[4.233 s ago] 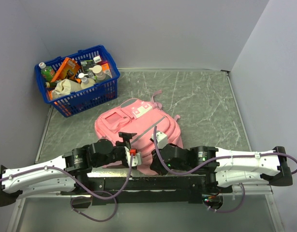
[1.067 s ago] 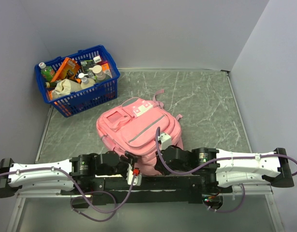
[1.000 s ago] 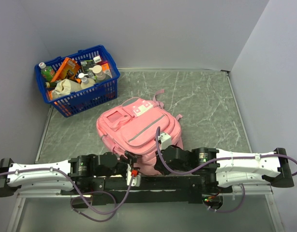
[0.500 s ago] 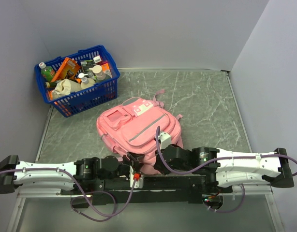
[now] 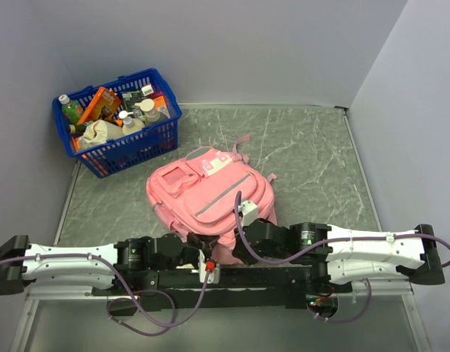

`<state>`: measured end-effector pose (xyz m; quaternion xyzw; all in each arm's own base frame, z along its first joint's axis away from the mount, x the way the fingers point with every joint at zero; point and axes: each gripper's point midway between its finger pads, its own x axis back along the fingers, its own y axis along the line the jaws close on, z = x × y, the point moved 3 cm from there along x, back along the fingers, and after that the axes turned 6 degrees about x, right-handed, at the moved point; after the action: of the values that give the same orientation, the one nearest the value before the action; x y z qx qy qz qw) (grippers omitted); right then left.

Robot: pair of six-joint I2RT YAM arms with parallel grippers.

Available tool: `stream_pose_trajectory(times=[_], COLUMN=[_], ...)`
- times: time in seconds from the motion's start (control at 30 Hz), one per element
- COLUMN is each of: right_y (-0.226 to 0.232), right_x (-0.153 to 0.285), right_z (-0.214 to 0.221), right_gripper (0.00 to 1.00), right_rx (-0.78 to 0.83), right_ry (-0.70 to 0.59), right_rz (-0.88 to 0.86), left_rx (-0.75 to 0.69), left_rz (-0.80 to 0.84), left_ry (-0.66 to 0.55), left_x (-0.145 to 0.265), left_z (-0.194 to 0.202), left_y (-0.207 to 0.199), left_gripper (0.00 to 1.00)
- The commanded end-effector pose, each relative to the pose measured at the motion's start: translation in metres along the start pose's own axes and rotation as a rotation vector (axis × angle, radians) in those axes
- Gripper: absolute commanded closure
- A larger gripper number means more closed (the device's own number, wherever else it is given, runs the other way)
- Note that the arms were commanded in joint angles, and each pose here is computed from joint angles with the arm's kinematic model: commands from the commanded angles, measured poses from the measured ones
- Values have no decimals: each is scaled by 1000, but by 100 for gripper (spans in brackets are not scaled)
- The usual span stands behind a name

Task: Pack the student bag
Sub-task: Zip the student bag at the center of the board.

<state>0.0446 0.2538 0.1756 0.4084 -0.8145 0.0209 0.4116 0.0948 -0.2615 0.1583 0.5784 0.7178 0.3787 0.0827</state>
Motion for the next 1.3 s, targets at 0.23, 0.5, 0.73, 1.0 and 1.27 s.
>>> stream_pose_trajectory(times=[0.23, 0.5, 0.73, 1.0, 1.27], right_y=[-13, -22, -39, -58, -60], right_x=[29, 27, 57, 43, 35], right_z=[-13, -21, -44, -45, -80], right_gripper=[100, 100, 100, 100, 100], right_rx=[-151, -108, -86, -69, -26], right_ry=[-103, -105, -175, -149, -219], right_rz=[11, 91, 163, 260, 269], left_rx=[-64, -97, -153, -180, -210], left_rz=[96, 246, 148, 75, -62], left_ry=[82, 201, 181, 237, 312], left_x=[43, 60, 72, 106, 143], left_z=[-4, 6, -7, -21, -18], left_y=[27, 16, 48, 87, 114], left_gripper=[99, 99, 99, 99, 99])
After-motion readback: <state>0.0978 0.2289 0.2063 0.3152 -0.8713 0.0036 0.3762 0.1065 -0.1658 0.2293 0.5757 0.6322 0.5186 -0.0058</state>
